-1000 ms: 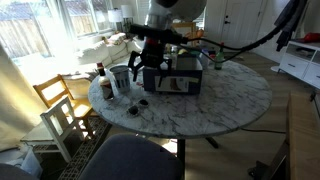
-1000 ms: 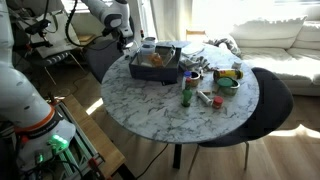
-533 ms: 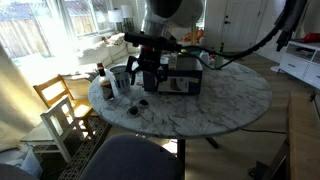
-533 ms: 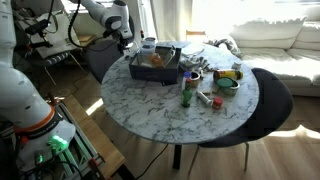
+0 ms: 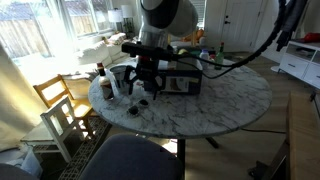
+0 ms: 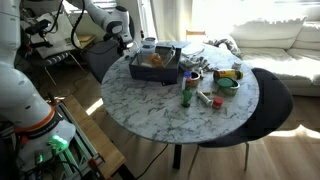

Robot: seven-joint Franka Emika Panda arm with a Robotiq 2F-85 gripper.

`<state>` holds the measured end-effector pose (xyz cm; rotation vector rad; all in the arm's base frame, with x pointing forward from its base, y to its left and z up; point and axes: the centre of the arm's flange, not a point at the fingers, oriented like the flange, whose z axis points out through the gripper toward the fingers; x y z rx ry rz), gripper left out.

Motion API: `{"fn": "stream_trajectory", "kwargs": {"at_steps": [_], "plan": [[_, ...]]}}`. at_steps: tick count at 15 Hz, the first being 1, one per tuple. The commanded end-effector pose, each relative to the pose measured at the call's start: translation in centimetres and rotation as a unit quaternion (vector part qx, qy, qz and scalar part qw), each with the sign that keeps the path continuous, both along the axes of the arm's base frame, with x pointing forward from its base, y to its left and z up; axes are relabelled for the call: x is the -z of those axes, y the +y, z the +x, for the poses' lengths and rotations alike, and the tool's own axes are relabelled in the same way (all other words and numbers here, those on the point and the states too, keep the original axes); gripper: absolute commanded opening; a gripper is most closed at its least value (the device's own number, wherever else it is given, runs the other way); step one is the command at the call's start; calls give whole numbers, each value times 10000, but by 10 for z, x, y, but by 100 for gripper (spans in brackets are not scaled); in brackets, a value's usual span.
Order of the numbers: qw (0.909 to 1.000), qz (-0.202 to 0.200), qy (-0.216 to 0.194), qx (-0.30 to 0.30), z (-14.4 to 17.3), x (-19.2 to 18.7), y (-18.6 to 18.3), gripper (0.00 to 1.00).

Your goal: Put the white glasses in the plastic cup in the box

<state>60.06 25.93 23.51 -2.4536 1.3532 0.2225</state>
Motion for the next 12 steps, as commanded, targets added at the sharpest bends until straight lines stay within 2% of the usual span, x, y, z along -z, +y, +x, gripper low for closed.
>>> {"fn": "stream_trajectory", "kwargs": {"at_steps": [1, 4, 7, 12], "plan": [[9997, -121, -17, 231, 10, 24, 9, 100], [9998, -113, -62, 138, 13, 36, 14, 100], [9990, -297, -295, 138, 17, 42, 18, 100], [9972, -320, -575, 358, 24, 49, 21, 100]]}}
